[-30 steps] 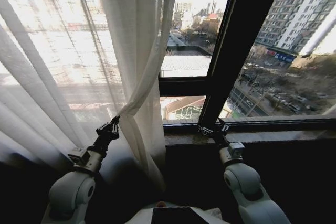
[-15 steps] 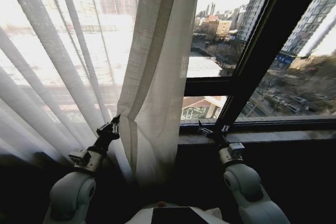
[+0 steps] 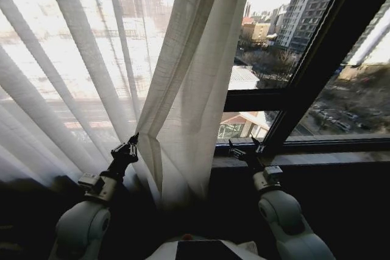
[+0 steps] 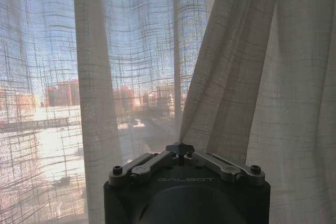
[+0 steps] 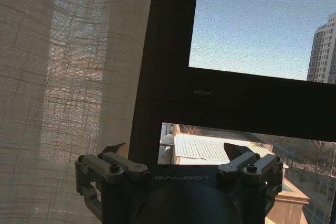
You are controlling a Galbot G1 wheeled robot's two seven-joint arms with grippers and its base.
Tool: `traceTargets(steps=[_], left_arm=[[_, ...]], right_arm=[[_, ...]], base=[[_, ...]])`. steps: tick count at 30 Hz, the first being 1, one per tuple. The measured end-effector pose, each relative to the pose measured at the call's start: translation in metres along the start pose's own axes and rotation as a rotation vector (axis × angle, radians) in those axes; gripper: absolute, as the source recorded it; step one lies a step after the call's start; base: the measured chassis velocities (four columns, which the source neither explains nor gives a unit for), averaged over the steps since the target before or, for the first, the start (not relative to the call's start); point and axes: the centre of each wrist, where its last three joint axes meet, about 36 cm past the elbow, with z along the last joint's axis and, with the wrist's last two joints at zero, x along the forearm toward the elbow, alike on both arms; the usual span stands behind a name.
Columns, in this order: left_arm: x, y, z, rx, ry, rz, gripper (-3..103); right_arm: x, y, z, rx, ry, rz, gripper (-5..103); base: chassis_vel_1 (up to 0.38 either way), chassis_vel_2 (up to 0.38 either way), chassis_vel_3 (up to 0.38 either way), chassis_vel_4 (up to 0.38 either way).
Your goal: Open the curtains by pulling them apart, changing their state from closed to fully open.
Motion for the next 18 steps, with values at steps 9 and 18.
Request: traceTargets(steps=[9,18], left_arm=[[-0.0002,-0.0017,0.0005,-0.002,0.000,0.000,0],[0.0003,-0.0020,0.0002,-0.002,-0.002,-0.002,0]], right_arm=[[0.0001,0.0001,0.0002,0.001,0.000,-0.001,100],[0.0005,0.0025,0.0008,0.002,0.002,-0.007,100]], base=[[0.152,0.176,-0.164,-0.179],[0.164,0.162,-0.160,-0.166]])
